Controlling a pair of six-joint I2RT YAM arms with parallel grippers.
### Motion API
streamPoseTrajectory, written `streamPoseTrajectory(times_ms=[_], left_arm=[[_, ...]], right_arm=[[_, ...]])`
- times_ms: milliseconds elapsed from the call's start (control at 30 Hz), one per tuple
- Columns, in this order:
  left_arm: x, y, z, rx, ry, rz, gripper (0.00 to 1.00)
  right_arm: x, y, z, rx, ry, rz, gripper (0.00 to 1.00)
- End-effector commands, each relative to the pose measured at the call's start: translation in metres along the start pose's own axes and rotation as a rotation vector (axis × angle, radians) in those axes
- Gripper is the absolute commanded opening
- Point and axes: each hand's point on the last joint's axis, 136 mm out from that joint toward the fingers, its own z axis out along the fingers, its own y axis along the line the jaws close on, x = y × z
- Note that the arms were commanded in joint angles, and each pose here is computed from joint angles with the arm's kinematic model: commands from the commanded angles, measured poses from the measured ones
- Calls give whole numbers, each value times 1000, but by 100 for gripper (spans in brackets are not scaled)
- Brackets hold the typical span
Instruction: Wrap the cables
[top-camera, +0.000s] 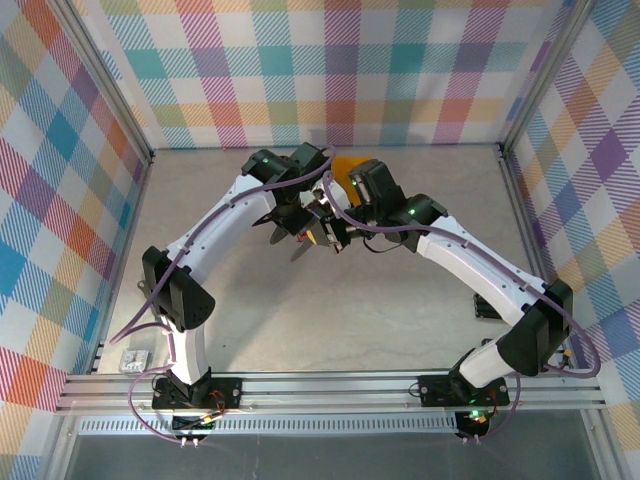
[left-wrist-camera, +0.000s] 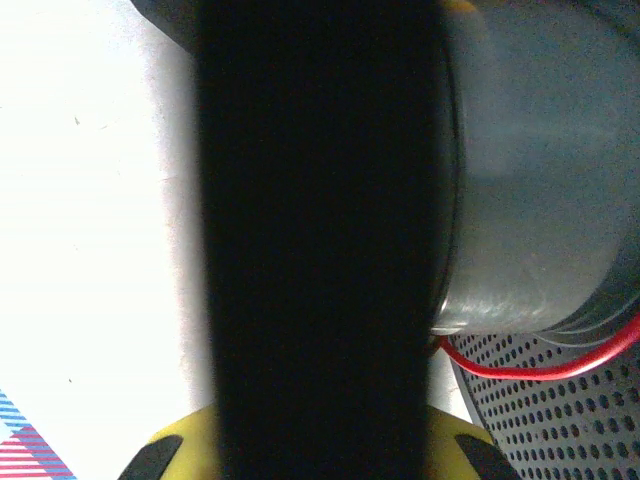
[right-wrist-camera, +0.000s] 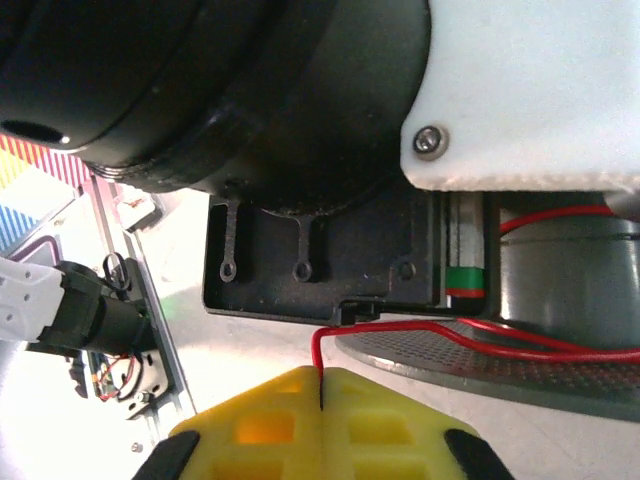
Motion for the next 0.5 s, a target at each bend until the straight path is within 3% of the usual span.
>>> streamPoseTrajectory(times_ms=[0, 233, 467], left_arm=[[-4, 3, -12, -6, -35, -25, 0], [0, 12, 4, -55, -7, -88, 0], [8, 24, 8, -71, -6, -157, 0]], right_arm=[[-16, 9, -12, 10, -43, -54, 0], [-39, 9, -55, 104, -91, -220, 0], [-76, -27, -113, 254, -225, -253, 0]])
